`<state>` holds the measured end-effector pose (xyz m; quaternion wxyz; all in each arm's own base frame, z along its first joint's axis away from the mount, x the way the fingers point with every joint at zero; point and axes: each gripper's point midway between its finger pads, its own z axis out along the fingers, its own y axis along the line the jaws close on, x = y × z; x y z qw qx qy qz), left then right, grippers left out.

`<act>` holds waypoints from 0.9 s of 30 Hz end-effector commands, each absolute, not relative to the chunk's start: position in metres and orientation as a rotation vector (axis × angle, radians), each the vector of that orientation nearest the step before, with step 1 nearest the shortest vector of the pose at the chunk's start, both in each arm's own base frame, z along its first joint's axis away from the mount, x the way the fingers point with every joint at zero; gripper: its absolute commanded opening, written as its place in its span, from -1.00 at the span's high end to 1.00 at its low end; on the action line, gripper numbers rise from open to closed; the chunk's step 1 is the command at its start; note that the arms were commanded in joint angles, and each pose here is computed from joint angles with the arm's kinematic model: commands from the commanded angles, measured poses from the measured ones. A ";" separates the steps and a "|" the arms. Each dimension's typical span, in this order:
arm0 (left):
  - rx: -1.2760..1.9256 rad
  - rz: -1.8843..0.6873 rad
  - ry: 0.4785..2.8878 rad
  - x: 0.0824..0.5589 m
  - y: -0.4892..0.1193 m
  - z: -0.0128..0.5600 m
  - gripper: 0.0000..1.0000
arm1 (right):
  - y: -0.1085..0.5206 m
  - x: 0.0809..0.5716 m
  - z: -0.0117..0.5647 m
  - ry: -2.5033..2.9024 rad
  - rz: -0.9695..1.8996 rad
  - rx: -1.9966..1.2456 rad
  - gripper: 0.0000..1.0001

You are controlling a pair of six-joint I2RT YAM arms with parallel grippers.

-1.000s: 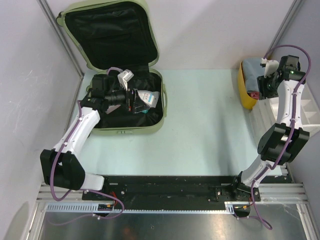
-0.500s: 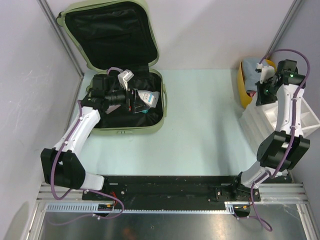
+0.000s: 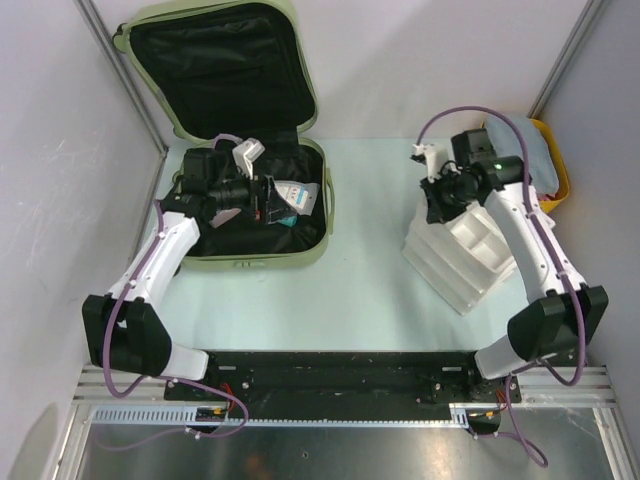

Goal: Open, take out, and arrange the luggage

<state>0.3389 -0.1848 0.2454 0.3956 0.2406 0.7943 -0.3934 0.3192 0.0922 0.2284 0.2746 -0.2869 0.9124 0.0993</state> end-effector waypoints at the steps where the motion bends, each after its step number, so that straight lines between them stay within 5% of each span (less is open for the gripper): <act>1: 0.545 -0.877 2.004 0.363 -0.166 0.252 -0.99 | 0.146 0.363 0.257 2.237 0.346 -0.860 1.00; 7: 0.417 -0.728 2.081 0.402 -0.128 0.229 -1.00 | 0.199 0.405 0.252 2.153 0.346 -0.987 1.00; 19: 0.706 -0.503 2.132 0.439 -0.088 0.174 -1.00 | 0.254 0.448 0.268 2.011 0.407 -1.108 0.96; 23: 0.789 -0.491 2.116 0.445 -0.087 0.165 -0.99 | 0.254 0.441 0.279 2.013 0.425 -1.080 0.01; 27: 0.865 -0.502 2.057 0.466 -0.092 0.166 -0.99 | 0.250 0.441 0.307 1.967 0.418 -1.007 -0.41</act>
